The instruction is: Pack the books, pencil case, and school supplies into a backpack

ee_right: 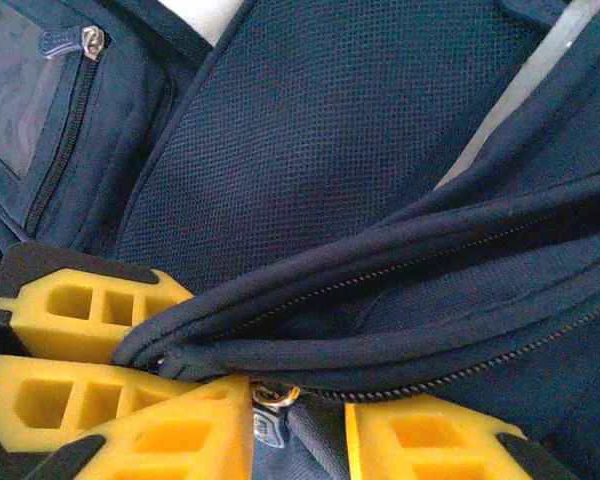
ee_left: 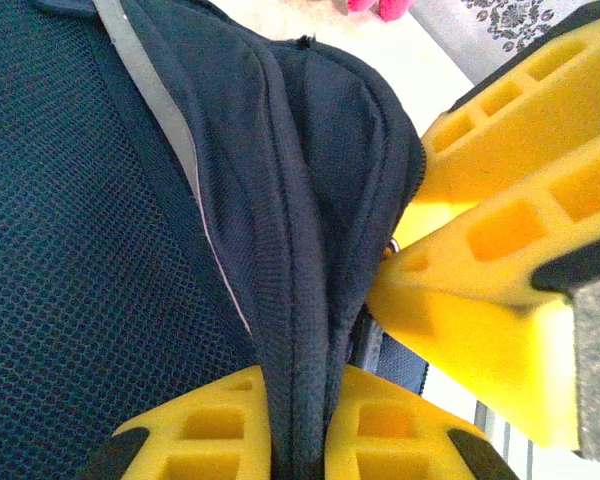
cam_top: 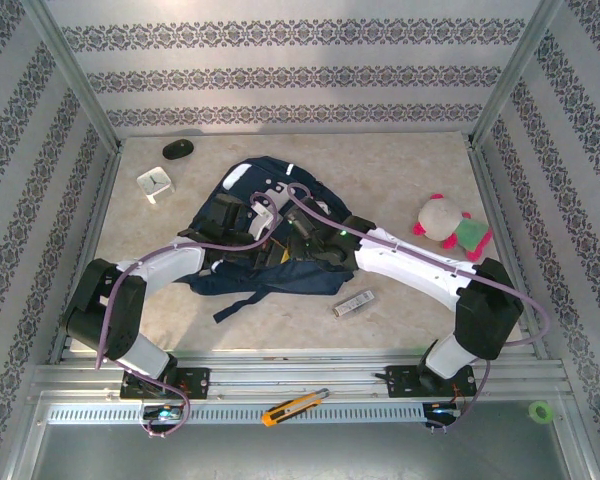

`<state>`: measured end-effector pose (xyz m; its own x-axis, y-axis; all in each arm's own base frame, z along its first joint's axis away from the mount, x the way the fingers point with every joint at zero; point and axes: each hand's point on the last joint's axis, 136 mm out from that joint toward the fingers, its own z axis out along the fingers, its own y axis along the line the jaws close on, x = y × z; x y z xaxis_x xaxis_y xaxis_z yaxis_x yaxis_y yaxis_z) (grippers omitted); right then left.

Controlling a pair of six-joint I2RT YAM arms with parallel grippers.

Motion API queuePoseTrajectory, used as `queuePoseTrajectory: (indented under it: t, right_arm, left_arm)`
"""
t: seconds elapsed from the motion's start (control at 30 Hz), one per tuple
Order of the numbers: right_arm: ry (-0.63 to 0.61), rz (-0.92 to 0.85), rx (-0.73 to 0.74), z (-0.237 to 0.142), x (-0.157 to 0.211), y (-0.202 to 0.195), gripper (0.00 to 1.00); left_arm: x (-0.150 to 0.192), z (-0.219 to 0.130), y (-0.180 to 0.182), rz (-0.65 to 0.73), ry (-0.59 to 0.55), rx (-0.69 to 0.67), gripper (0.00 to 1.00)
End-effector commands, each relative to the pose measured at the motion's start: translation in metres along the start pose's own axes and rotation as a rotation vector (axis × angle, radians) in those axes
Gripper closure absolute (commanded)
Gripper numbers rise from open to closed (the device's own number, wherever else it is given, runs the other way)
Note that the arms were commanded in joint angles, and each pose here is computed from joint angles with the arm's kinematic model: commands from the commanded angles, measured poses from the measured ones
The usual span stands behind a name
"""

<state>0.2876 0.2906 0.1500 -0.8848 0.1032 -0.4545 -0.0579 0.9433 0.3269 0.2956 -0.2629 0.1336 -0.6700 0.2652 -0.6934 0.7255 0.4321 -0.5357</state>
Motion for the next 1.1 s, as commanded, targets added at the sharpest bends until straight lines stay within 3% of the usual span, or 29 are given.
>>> queuePoseTrajectory:
  t: [0.0,0.2,0.37,0.77,1.07]
  right_arm:
    - [-0.04,0.01,0.208,0.011,-0.002,-0.053,0.76]
    - [-0.041,0.002,0.288,0.002,-0.002,-0.078,0.82]
    - [-0.045,-0.022,0.342,-0.009,0.0,-0.086,0.74]
    - [-0.128,-0.058,0.396,-0.063,-0.012,-0.094,0.74]
    - [-0.085,-0.039,0.07,-0.056,-0.001,-0.029,0.64]
  left_arm:
    - [0.004,-0.003,-0.028,-0.035,0.005,0.138,1.0]
    - [0.006,-0.001,-0.025,-0.062,-0.006,0.127,1.0]
    - [0.006,0.0,-0.02,-0.067,-0.007,0.1,1.0]
    - [0.012,0.002,-0.003,-0.07,0.007,-0.01,1.0]
    - [0.01,0.003,-0.003,-0.08,-0.004,-0.008,1.0]
